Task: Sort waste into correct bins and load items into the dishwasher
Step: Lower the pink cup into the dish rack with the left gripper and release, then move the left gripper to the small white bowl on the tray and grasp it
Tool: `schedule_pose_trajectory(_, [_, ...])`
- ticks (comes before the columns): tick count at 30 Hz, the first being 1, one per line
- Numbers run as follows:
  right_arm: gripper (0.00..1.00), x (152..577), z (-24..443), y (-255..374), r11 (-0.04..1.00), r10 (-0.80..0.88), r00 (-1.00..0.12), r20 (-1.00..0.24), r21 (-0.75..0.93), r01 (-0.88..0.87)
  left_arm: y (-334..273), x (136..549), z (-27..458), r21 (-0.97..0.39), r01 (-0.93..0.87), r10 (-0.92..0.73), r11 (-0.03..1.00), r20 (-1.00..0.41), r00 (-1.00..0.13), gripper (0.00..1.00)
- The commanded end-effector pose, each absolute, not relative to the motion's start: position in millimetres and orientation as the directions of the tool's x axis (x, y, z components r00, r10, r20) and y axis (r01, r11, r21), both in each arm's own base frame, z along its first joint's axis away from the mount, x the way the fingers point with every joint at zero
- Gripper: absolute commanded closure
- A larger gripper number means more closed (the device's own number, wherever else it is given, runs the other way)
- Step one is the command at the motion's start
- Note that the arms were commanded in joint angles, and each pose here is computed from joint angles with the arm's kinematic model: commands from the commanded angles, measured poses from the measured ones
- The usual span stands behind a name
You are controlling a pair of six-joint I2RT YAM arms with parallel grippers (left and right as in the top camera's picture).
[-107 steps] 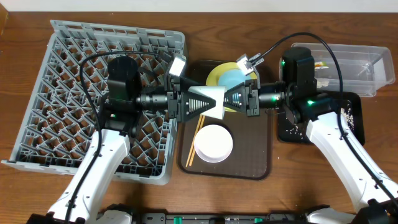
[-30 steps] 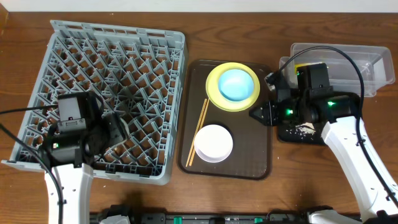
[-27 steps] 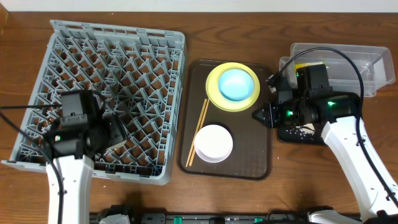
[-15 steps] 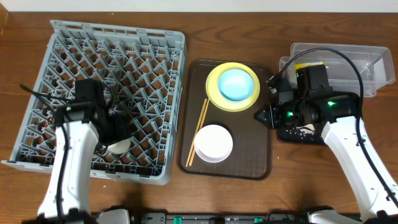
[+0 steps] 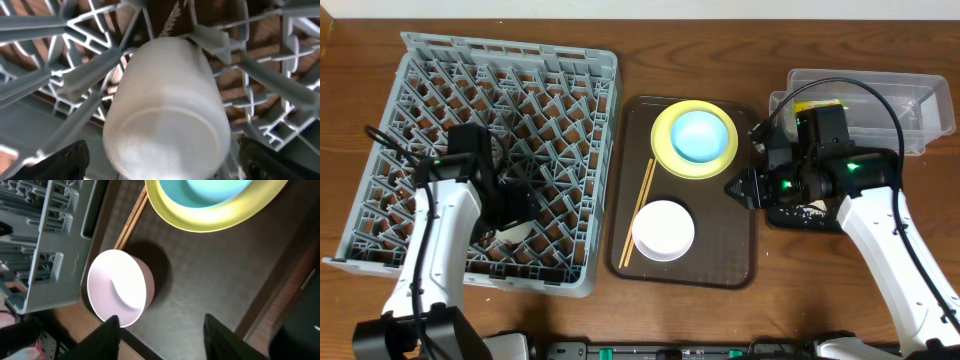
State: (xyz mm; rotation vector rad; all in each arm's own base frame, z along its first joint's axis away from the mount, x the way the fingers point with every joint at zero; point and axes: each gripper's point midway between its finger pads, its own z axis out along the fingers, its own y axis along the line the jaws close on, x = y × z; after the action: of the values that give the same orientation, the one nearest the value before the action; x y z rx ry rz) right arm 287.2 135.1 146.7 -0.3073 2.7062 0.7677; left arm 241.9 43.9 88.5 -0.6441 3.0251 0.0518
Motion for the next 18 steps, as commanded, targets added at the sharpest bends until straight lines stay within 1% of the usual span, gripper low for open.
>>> schedule_pose_trajectory(1, [0.40, 292.8, 169.4, 126.2, 0.837, -0.095, -0.903, -0.419, 0.457, -0.301, 46.1, 260.3, 126.1, -0.016, -0.404, -0.401, 0.914, -0.173, -0.900, 0.04])
schedule_pose_trajectory(3, [0.34, 292.1, 177.3, 120.5, 0.840, -0.076, -0.896, -0.438, 0.456, -0.294, 32.8, 266.4, 141.7, -0.107, -0.385, -0.399, 0.917, -0.207, -0.893, 0.04])
schedule_pose_trajectory(5, [0.33, 291.0, 183.8, 114.3, 0.845, -0.057, -0.889, -0.455, 0.452, -0.286, 10.9, 269.8, 155.5, -0.231, -0.328, -0.379, 0.916, -0.227, -0.897, 0.04])
schedule_pose_trajectory(7, [0.33, 291.1, 189.0, 105.1, 0.858, -0.036, -0.882, -0.471, 0.438, -0.268, -8.3, 269.8, 165.7, -0.296, -0.237, -0.314, 0.926, -0.252, -0.915, 0.04])
schedule_pose_trajectory(9, [0.29, 292.8, 189.6, 89.8, 0.890, -0.010, -0.877, -0.480, 0.396, -0.227, -22.9, 269.6, 173.7, -0.299, -0.171, -0.260, 0.939, -0.290, -0.921, 0.04])
schedule_pose_trajectory(10, [0.23, 293.5, 188.5, 81.5, 0.906, 0.012, -0.880, -0.476, 0.377, -0.192, -30.9, 269.9, 177.0, -0.290, -0.134, -0.226, 0.948, -0.312, -0.923, 0.04])
schedule_pose_trajectory(11, [0.21, 293.7, 186.9, 71.9, 0.923, 0.042, -0.883, -0.468, 0.357, -0.145, -40.1, 271.1, 180.4, -0.276, -0.090, -0.184, 0.957, -0.339, -0.922, 0.03])
schedule_pose_trajectory(14, [0.20, 290.9, 179.6, 46.4, 0.953, 0.113, -0.894, -0.434, 0.301, -0.025, -75.7, 272.2, 185.8, -0.231, 0.055, -0.043, 0.971, -0.399, -0.916, 0.03])
schedule_pose_trajectory(18, [0.20, 285.4, 174.4, 31.2, 0.961, 0.146, -0.902, -0.406, 0.273, 0.032, -128.2, 267.3, 184.7, -0.204, 0.197, 0.093, 0.959, -0.430, -0.898, 0.03])
